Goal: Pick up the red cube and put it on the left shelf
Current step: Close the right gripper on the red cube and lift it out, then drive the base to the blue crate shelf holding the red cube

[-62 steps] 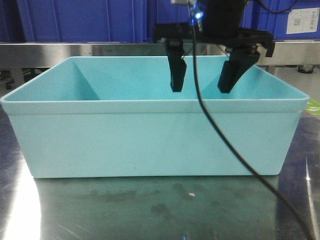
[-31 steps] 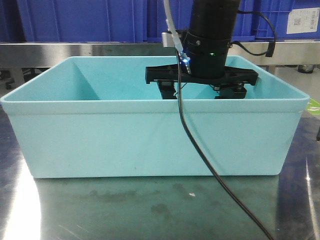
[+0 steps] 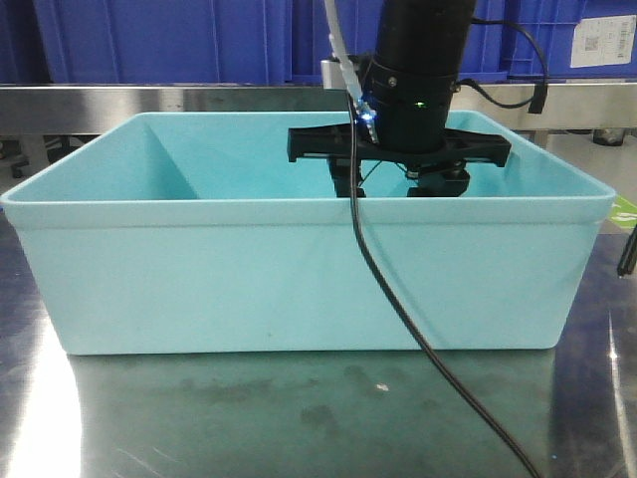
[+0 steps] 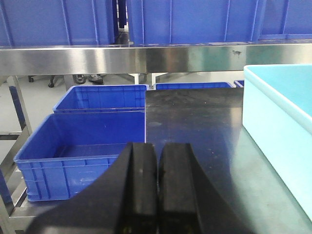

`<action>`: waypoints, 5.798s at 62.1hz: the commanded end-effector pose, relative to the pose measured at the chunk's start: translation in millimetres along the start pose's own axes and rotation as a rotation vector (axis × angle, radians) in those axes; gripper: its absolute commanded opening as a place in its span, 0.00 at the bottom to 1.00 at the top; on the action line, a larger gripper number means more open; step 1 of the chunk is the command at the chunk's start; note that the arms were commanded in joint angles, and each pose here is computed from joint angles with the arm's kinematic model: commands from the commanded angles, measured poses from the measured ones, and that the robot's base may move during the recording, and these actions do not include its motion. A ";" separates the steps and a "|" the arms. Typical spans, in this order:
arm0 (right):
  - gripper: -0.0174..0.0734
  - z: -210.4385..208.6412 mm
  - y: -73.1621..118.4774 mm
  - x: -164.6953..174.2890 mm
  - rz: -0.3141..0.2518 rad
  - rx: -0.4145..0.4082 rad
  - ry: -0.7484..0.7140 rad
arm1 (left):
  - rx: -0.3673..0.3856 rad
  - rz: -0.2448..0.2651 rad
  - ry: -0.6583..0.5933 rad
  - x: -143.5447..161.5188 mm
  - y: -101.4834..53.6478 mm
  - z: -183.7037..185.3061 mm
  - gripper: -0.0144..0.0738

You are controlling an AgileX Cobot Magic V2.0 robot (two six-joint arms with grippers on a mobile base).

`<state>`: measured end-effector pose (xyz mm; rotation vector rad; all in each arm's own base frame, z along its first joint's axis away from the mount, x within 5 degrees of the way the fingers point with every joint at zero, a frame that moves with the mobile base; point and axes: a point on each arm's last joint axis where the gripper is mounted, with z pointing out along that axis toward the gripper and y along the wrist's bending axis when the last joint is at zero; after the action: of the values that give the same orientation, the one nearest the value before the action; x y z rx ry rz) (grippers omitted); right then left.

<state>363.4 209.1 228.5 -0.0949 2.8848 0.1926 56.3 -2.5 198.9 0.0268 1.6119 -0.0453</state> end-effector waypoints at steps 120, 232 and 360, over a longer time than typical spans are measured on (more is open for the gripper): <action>0.41 -239.0 -163.2 310.0 -0.276 -0.210 -1.158 | 0.002 -0.006 -0.079 -0.9 -0.1 -0.3 0.28; 0.41 -239.0 -163.2 310.0 -0.275 -0.209 -1.158 | 0.002 -0.006 -0.079 -0.9 -0.1 -0.3 0.28; 0.41 -239.0 -163.2 310.0 -0.275 -0.209 -1.158 | 0.002 -0.006 -0.079 -0.9 -0.1 -0.3 0.28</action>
<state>18.2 -0.6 345.2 -0.3038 1.7803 0.3496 56.3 -2.5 198.9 0.0268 1.6119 -0.0453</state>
